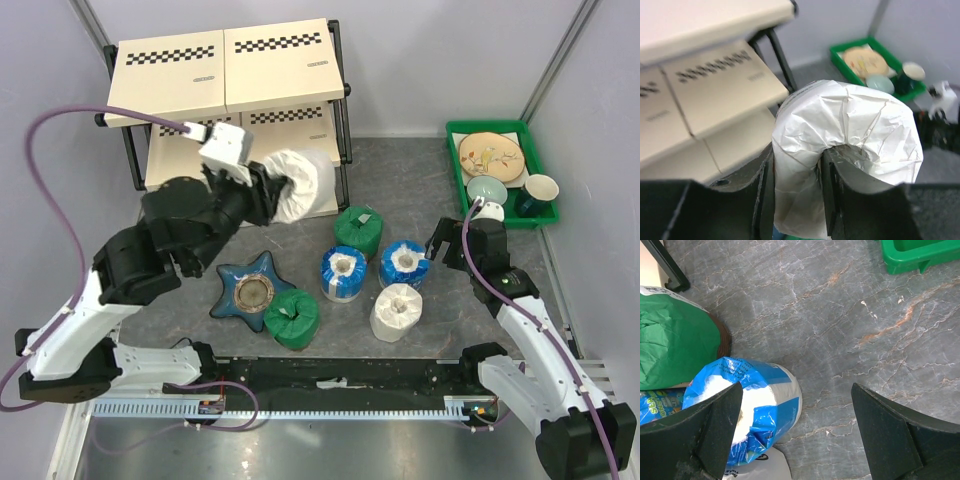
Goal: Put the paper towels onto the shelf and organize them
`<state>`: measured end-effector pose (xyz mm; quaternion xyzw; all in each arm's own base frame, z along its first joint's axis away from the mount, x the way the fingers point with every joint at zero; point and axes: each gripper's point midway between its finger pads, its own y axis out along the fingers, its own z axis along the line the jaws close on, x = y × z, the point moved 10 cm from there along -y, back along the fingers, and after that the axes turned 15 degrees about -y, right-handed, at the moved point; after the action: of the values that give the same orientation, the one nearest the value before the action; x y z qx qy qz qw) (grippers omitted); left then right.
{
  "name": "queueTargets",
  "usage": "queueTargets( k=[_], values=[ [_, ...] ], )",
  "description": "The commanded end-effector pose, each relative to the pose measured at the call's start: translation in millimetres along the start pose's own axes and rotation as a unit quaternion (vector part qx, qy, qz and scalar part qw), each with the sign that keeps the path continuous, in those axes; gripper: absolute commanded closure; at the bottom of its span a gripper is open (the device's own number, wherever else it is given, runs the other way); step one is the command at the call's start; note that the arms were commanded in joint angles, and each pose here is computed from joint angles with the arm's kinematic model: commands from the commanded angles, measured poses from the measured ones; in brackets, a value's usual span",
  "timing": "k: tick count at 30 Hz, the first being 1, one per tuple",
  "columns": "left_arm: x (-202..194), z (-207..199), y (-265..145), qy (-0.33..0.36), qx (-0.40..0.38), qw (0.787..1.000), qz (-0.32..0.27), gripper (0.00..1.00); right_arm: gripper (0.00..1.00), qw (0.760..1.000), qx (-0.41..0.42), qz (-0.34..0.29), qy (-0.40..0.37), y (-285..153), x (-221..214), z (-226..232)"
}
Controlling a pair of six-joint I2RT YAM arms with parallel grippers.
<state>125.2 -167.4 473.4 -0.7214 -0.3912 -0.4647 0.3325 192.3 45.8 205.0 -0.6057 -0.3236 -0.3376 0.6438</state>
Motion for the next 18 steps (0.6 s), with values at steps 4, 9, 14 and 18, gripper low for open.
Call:
queueTargets(
  k=[4, 9, 14, 18],
  values=[
    [106, 20, -24, 0.041, 0.188, 0.962, -0.196, 0.74, 0.02, 1.000, 0.016, -0.022, 0.010, -7, 9, 3],
    [155, 26, -46, 0.053, 0.239, 0.928, -0.281, 0.76, 0.02, 0.999, 0.021, -0.027, 0.020, -9, 11, 4],
    [176, 20, -46, 0.073, 0.249, 0.917, -0.304, 0.76, 0.02, 0.999, 0.029, -0.018, 0.019, -5, 13, 7],
    [183, 15, -32, 0.103, 0.263, 0.909, -0.305, 0.76, 0.02, 0.999, 0.031, -0.017, 0.019, -5, 13, 7]
  ],
)
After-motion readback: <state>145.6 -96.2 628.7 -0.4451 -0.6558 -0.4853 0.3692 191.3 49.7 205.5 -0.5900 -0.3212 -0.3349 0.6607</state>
